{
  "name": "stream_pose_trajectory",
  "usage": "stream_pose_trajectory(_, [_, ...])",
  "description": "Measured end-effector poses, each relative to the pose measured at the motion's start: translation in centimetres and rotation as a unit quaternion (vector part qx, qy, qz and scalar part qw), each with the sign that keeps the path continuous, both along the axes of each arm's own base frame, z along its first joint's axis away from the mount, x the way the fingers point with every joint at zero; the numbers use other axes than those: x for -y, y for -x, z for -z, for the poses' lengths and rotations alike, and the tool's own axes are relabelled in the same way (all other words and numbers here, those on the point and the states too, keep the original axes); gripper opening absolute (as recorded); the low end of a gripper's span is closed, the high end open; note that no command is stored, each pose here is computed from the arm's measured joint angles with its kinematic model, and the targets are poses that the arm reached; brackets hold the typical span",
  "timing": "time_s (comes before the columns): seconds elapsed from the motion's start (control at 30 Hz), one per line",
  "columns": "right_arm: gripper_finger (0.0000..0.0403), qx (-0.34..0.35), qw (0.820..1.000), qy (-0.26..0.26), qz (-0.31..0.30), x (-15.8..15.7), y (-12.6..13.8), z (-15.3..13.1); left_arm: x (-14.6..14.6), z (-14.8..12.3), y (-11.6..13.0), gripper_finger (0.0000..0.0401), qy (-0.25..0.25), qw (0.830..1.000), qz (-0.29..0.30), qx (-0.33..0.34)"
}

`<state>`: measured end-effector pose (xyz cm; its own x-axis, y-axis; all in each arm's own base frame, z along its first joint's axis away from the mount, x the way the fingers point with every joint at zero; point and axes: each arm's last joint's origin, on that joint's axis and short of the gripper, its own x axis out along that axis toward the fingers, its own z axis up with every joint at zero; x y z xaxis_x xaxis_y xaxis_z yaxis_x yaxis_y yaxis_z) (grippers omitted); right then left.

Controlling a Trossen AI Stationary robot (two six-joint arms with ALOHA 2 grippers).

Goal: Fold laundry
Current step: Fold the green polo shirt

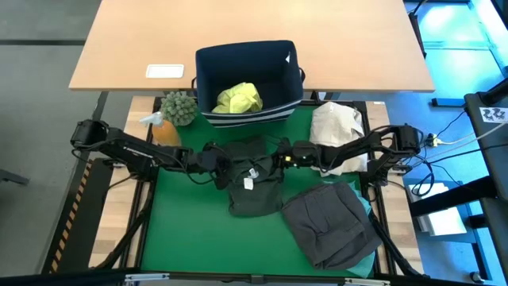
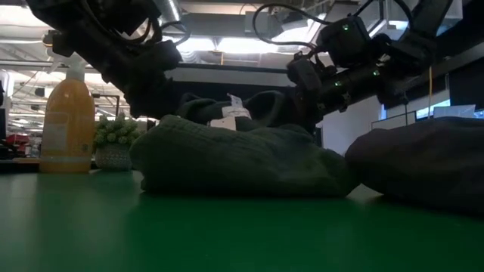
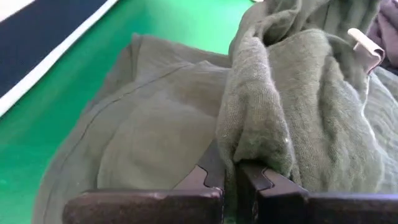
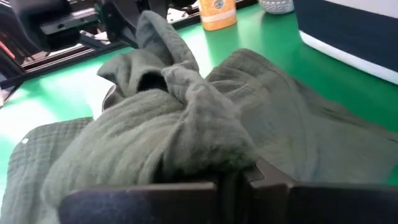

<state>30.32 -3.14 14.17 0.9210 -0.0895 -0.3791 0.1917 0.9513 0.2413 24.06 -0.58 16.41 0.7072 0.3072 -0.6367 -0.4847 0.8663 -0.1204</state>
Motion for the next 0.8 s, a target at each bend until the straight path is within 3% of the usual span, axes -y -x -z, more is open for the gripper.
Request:
stream_pose_trajectory(0.2, [0.0012, 0.0, 1.0, -0.006, 0.011, 0.1, -0.2, -0.2, -0.3, 0.0, 0.2, 0.0001, -0.018, 0.999, -0.035, -0.003])
stream_pose_trajectory(0.33, [0.0018, -0.035, 0.999, -0.002, 0.037, 0.3, 0.2, 0.6, -0.5, 1.0, 0.9, 0.0013, -0.026, 0.997, -0.064, -0.042])
stream_pose_trajectory(0.67, [0.0024, -0.049, 0.998, -0.007, 0.033, 0.2, 0.3, 0.7, -0.6, 1.2, 1.8, 0.0088, -0.027, 0.993, -0.068, -0.091])
stream_pose_trajectory(0.8, [0.0056, -0.049, 0.998, -0.009, 0.029, 0.2, 0.3, 0.7, -0.6, 1.1, 2.1, 0.0115, -0.029, 0.992, -0.08, -0.093])
